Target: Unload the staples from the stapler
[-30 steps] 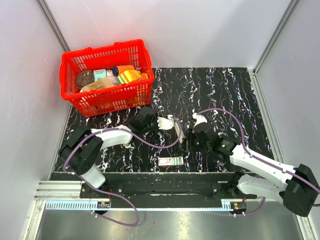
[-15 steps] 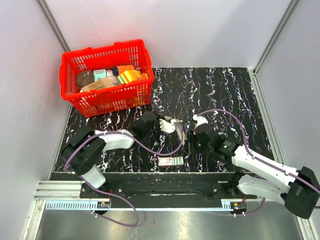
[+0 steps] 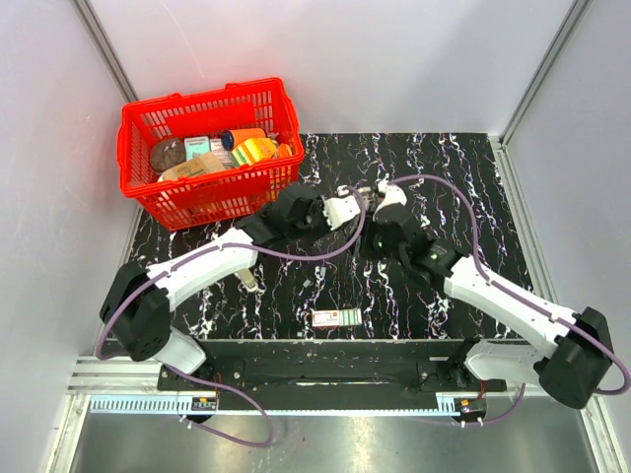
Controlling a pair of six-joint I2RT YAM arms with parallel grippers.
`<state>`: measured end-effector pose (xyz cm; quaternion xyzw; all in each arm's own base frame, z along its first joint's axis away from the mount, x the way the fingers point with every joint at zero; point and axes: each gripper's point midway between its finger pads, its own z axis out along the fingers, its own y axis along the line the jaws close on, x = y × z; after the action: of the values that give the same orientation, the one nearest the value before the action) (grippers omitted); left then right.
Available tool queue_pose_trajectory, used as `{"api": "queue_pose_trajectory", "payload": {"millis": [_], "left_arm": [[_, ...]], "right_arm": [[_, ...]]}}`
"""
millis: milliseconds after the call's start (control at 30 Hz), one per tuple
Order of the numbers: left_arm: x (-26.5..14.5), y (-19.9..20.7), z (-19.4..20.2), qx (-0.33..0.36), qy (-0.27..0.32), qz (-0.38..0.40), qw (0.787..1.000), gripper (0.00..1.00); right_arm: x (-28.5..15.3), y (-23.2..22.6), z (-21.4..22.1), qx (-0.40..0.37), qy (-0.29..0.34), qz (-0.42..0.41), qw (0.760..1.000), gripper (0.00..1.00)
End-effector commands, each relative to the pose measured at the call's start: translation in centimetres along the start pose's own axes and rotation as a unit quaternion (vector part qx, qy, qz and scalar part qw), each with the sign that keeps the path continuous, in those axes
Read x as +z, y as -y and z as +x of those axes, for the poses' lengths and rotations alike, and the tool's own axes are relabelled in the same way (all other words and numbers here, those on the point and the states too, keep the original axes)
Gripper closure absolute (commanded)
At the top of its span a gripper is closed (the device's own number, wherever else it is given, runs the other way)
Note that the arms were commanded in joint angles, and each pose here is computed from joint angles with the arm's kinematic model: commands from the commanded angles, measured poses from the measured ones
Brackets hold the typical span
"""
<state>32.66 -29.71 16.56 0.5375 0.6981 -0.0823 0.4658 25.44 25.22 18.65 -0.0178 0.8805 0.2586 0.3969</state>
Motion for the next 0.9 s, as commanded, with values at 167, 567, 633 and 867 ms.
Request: {"api": "queue_pose_trajectory", "payload": {"millis": [167,567,633,867], "left_arm": [[-3.2,6.2,-3.2,-0.068,0.031,0.162,0.984,0.83],[-6.6,1.1,-4.0,-0.146,0.032,0.116,0.982,0.37],[-8.1,-0.8,-3.7,-0.165,0.042,0.100,0.980,0.36],[-13.4,-6.0,0.4,-0.241,0.017,0.046,0.969,0.35]], "right_arm": [[2.2,-1.6,-12.0,0.066,0.136,-0.024,0.988,1.00],[7.6,5.5,-15.9,0.031,0.110,0.060,0.992,1.00],[8.9,6.8,-16.0,0.022,0.103,0.079,0.991,1.00],[15.7,10.4,-15.3,-0.016,0.054,0.139,0.989,1.00]]}}
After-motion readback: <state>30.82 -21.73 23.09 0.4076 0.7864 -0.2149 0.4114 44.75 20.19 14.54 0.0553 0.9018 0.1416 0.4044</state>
